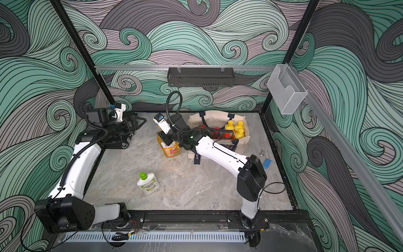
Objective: Pack dish soap into the shopping bag
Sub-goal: Pick up the bottle of dish soap at the center of the board, then place the bottle of dish soap in the shopping bag.
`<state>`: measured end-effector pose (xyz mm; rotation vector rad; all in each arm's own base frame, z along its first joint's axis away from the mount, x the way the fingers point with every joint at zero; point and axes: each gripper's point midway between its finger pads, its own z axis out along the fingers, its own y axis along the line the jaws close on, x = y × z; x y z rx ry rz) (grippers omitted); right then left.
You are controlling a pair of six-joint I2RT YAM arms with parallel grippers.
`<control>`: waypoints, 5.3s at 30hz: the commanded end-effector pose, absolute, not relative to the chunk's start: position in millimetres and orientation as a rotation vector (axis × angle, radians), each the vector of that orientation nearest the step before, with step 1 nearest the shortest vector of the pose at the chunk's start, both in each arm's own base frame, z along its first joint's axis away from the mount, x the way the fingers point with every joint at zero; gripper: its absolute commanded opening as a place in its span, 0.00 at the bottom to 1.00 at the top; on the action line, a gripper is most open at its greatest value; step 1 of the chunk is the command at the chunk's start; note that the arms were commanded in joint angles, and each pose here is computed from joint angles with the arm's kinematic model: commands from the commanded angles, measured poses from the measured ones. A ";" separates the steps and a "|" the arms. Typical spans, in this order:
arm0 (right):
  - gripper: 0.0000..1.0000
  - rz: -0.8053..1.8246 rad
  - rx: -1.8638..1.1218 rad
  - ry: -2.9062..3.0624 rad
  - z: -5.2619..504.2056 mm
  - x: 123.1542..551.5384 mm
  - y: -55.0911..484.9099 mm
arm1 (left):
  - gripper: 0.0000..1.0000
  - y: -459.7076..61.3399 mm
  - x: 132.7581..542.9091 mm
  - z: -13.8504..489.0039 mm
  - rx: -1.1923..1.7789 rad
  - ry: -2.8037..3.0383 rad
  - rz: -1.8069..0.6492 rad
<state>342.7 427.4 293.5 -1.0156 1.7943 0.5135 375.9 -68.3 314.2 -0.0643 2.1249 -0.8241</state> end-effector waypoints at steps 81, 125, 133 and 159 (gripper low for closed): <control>0.00 0.520 -0.868 1.419 497.5 417.4 289.6 | 0.92 -260.2 385.2 294.6 0.448 2.258 -0.907; 0.00 0.509 -0.759 1.516 416.2 416.0 246.7 | 0.76 -254.1 387.6 287.5 0.412 2.273 -0.790; 0.00 0.524 -0.774 1.512 400.9 415.3 255.6 | 0.78 -264.9 399.0 275.0 0.393 2.289 -0.834; 0.00 0.336 -0.577 1.573 354.2 411.3 237.2 | 0.67 -285.7 376.4 271.6 0.445 2.305 -0.929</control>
